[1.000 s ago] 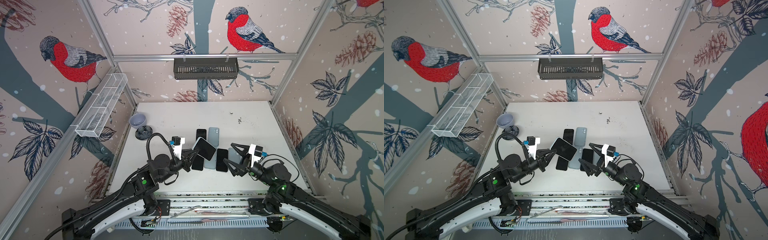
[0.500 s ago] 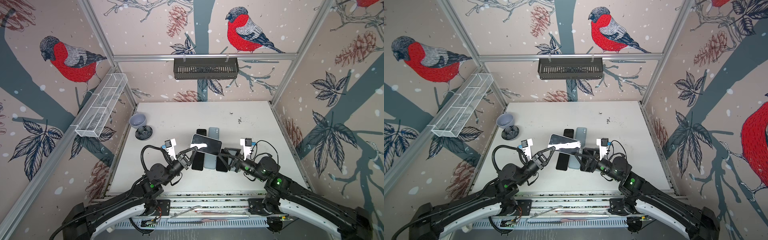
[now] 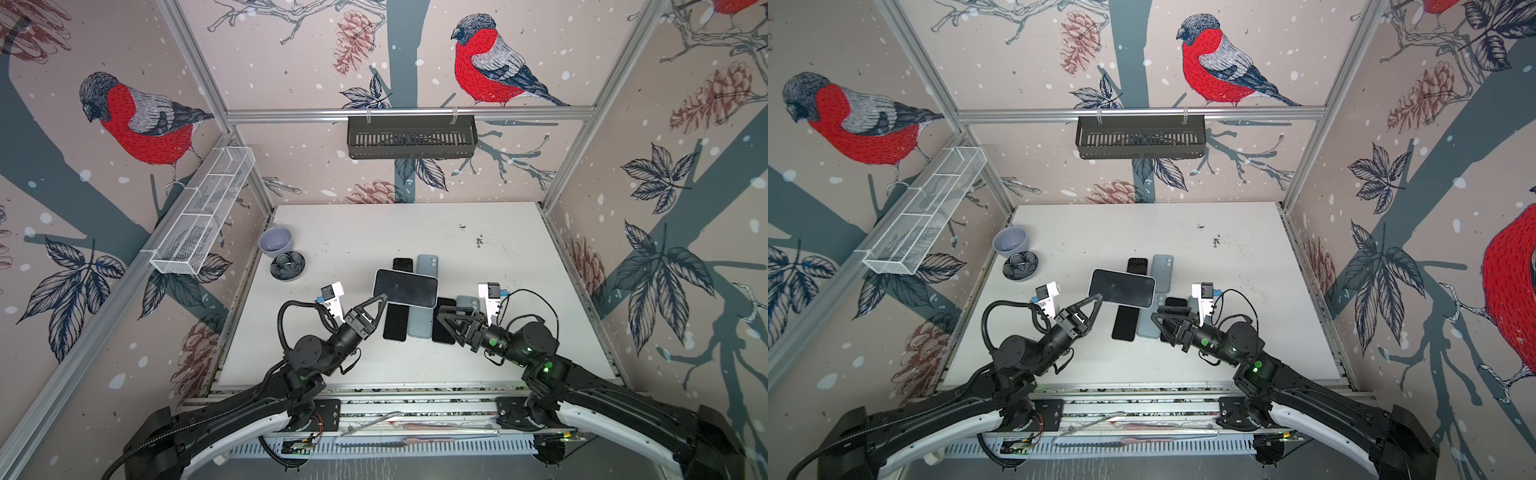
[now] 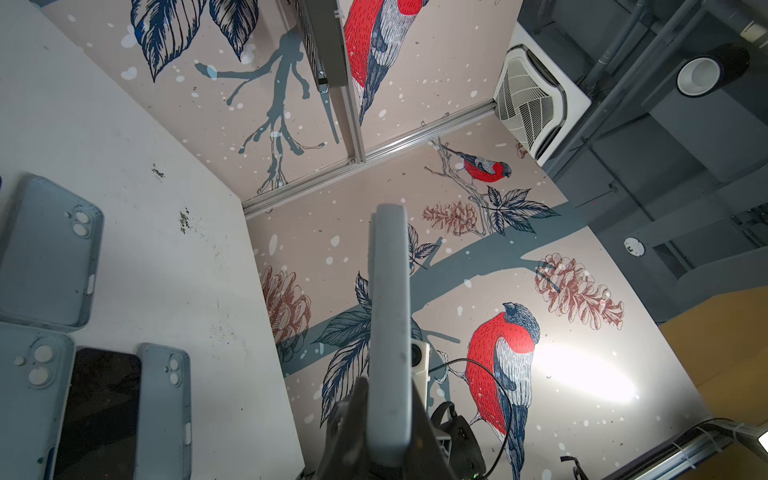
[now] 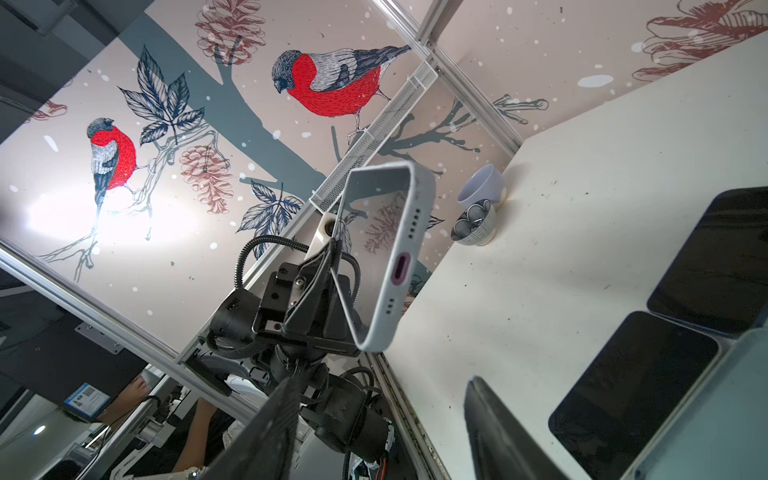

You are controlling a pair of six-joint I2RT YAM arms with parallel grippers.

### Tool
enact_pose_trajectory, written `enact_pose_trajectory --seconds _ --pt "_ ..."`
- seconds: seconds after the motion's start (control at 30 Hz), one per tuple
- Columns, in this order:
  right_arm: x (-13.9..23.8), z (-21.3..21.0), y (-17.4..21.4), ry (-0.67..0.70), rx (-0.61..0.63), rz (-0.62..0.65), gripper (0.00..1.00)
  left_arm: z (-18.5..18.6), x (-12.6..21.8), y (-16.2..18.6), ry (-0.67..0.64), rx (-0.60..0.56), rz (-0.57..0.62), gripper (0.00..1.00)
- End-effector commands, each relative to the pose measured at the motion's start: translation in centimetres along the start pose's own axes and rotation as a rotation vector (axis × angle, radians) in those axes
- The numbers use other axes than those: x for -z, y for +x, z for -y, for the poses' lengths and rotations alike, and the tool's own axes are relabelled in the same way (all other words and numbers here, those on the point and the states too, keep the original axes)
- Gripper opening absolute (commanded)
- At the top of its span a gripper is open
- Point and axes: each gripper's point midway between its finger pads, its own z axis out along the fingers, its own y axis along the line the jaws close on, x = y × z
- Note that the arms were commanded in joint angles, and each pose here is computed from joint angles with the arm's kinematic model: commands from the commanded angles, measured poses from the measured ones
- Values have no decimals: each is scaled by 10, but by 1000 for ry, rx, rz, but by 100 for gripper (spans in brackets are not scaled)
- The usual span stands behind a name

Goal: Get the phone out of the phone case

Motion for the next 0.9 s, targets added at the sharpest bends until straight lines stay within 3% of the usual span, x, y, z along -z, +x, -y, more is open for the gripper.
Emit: enact_pose_trajectory --seconds 0.0,0.33,0.47,0.6,0.87 --pt "-2 -16 -7 -77 -9 23 57 30 3 -12 124 45 48 0" --pt "-11 -22 -8 -113 -21 10 42 27 4 -7 128 46 37 0" --pt "-11 -20 -6 -110 -29 4 28 25 6 -7 125 48 45 0" --pt "-11 -19 -4 -110 -33 0 26 23 6 -6 122 48 42 0" --pt "-11 -18 2 -122 -33 -23 4 25 6 -4 128 46 42 0"
